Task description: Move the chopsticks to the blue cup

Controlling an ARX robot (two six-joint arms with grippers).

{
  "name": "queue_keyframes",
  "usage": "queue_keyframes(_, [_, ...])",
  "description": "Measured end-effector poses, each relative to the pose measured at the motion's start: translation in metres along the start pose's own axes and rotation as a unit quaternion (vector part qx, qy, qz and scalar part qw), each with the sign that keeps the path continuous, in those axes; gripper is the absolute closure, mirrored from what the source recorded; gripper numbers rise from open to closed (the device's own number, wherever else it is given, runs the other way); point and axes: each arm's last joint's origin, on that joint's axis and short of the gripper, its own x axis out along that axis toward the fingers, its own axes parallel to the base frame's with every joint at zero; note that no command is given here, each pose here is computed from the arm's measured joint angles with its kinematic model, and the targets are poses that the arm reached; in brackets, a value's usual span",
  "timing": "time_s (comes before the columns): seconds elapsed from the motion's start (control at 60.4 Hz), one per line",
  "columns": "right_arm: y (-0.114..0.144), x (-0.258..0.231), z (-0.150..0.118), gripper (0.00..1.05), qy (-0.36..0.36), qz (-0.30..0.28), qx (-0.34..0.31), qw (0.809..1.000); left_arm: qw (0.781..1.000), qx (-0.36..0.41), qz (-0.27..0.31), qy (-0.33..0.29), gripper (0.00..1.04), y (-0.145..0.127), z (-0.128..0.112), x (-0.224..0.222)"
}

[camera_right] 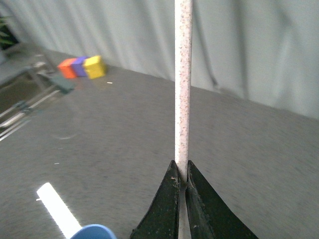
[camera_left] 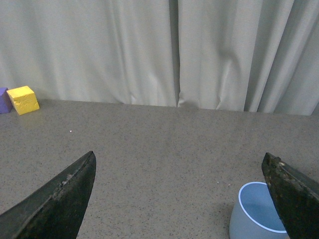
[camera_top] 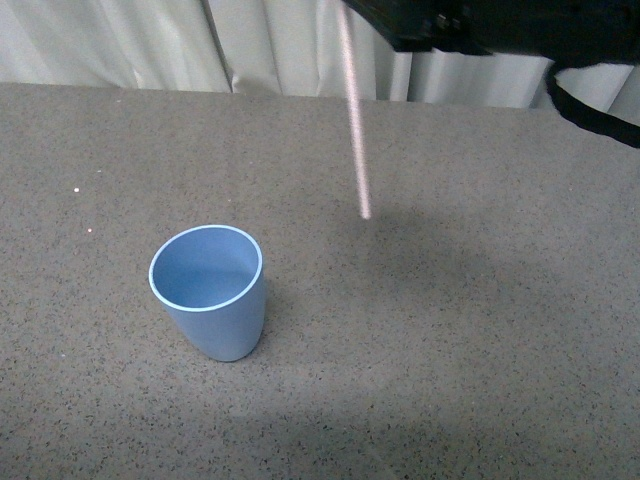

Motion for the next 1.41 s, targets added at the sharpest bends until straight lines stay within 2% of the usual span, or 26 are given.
queue_keyframes(0.083, [0.016, 0.012, 0.008, 1.04, -0.015, 0.052, -0.014, 0.998, 1.000, 0.000, 0.000, 0.000, 0.07, 0.000, 0.000, 0.000])
queue_keyframes(0.182, [0.030, 0.029, 0.012, 1.04, -0.021, 0.085, -0.027, 0.996, 1.000, 0.000, 0.000, 0.000, 0.07, 0.000, 0.000, 0.000])
queue_keyframes(0.348, [0.044, 0.061, -0.005, 1.04, 0.002, 0.118, -0.034, 0.992, 1.000, 0.000, 0.000, 0.000, 0.07, 0.000, 0.000, 0.000])
queue_keyframes(0.729, [0.042, 0.070, -0.053, 1.04, 0.054, 0.123, -0.028, 0.991, 1.000, 0.000, 0.000, 0.000, 0.07, 0.000, 0.000, 0.000])
queue_keyframes(1.06, [0.042, 0.061, -0.070, 1.04, 0.075, 0.117, -0.031, 0.990, 1.000, 0.000, 0.000, 0.000, 0.07, 0.000, 0.000, 0.000])
queue_keyframes(1.242, [0.043, 0.056, -0.072, 0.76, 0.078, 0.119, -0.035, 0.989, 1.000, 0.000, 0.000, 0.000, 0.07, 0.000, 0.000, 0.000])
queue_keyframes(1.325, [0.044, 0.053, -0.068, 0.58, 0.072, 0.121, -0.037, 0.989, 1.000, 0.000, 0.000, 0.000, 0.07, 0.000, 0.000, 0.000])
queue_keyframes(1.408, [0.045, 0.051, -0.065, 0.46, 0.068, 0.123, -0.039, 0.989, 1.000, 0.000, 0.000, 0.000, 0.07, 0.000, 0.000, 0.000])
